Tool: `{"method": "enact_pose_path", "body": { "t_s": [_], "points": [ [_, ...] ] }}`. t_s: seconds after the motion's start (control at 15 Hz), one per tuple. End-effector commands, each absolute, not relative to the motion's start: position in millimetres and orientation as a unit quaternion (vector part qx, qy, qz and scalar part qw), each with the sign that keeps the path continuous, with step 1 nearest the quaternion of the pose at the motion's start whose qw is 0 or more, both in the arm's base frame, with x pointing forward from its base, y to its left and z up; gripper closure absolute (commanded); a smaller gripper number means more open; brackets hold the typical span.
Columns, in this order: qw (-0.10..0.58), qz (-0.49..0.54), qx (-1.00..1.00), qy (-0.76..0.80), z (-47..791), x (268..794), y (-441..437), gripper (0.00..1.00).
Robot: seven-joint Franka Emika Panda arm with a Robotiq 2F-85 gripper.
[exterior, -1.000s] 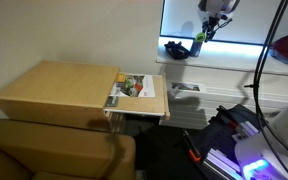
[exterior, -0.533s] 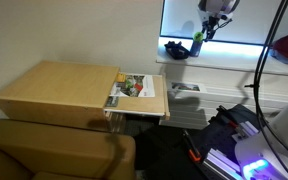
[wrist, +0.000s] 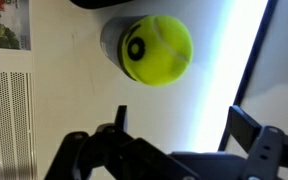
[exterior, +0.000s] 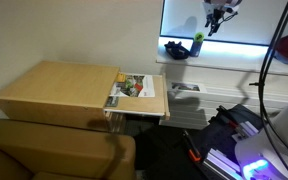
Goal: Put the ball on the can on the window sill
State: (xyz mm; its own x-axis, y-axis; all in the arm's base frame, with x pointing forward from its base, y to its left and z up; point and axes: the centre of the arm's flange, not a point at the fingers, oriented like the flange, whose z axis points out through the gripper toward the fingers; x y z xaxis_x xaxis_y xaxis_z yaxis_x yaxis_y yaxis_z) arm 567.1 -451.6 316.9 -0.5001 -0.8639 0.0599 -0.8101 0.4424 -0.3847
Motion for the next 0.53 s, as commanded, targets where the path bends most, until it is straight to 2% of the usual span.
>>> {"method": "enact_pose_path", "body": {
  "t_s": [0.0, 0.2, 0.47],
  "points": [
    [0.077, -0.189, -0.493, 0.846, 328.7, 564.7, -453.3, 0.0],
    [0.082, -0.19, -0.49, 0.846, 341.7, 559.7, -453.0, 0.0],
    [0.175, -0.225, -0.445, 0.849, 400.5, 533.8, -469.2, 0.0]
  ]
}}
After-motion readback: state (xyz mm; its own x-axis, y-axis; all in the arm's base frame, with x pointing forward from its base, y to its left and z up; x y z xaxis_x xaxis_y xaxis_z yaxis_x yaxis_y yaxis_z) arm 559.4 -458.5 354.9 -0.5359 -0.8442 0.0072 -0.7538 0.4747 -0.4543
